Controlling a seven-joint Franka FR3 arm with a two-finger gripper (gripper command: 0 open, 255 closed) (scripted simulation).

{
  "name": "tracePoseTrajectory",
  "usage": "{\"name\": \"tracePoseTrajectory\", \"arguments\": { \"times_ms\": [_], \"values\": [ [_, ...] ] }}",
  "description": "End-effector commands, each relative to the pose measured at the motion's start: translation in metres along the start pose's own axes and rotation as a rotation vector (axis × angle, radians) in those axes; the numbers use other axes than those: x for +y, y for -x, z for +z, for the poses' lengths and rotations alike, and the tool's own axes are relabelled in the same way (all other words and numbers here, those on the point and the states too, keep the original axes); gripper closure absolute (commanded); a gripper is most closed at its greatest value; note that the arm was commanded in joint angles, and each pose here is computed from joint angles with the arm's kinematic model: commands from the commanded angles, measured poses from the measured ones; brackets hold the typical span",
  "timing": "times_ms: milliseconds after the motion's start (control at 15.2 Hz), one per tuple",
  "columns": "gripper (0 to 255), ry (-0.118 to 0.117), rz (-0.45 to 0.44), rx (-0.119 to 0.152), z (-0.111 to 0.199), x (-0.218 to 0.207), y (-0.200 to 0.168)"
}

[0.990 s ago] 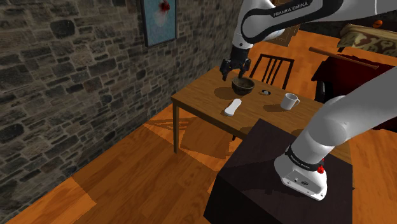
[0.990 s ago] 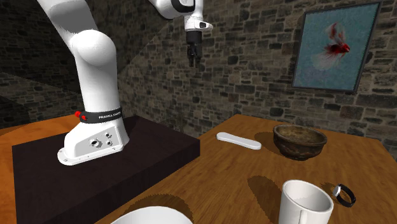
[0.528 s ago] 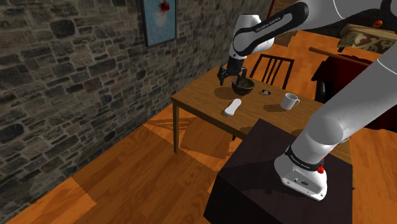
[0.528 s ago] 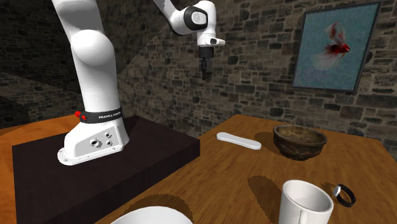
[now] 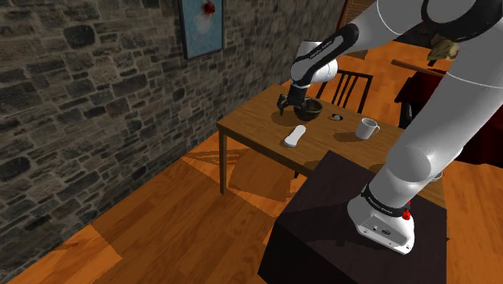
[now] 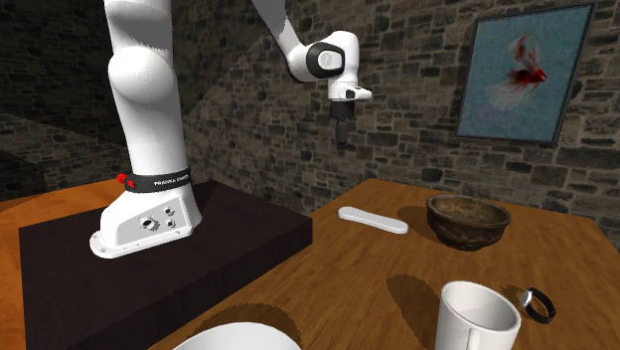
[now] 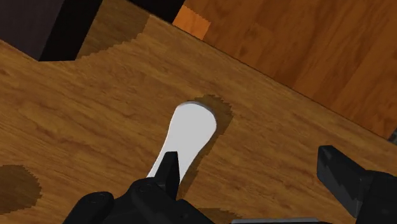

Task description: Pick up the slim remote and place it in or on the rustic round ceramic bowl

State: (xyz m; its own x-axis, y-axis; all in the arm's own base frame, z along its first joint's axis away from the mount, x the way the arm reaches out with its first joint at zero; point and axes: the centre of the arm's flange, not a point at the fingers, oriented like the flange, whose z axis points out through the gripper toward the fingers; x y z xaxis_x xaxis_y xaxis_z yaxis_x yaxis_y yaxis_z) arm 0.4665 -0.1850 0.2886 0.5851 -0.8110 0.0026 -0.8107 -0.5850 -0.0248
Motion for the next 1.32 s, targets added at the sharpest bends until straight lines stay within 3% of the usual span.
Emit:
{"name": "tracePoseTrajectory", "arguments": {
  "times_ms": [0, 858, 1254],
  "values": [
    [0, 0.001, 0.062, 0.001, 0.019, 0.010, -0.017],
    [0, 0.006, 0.453, -0.001, 0.144, 0.089, -0.099],
    [0, 0.006, 0.453, -0.001, 0.175, 0.089, -0.099]
  ]
}}
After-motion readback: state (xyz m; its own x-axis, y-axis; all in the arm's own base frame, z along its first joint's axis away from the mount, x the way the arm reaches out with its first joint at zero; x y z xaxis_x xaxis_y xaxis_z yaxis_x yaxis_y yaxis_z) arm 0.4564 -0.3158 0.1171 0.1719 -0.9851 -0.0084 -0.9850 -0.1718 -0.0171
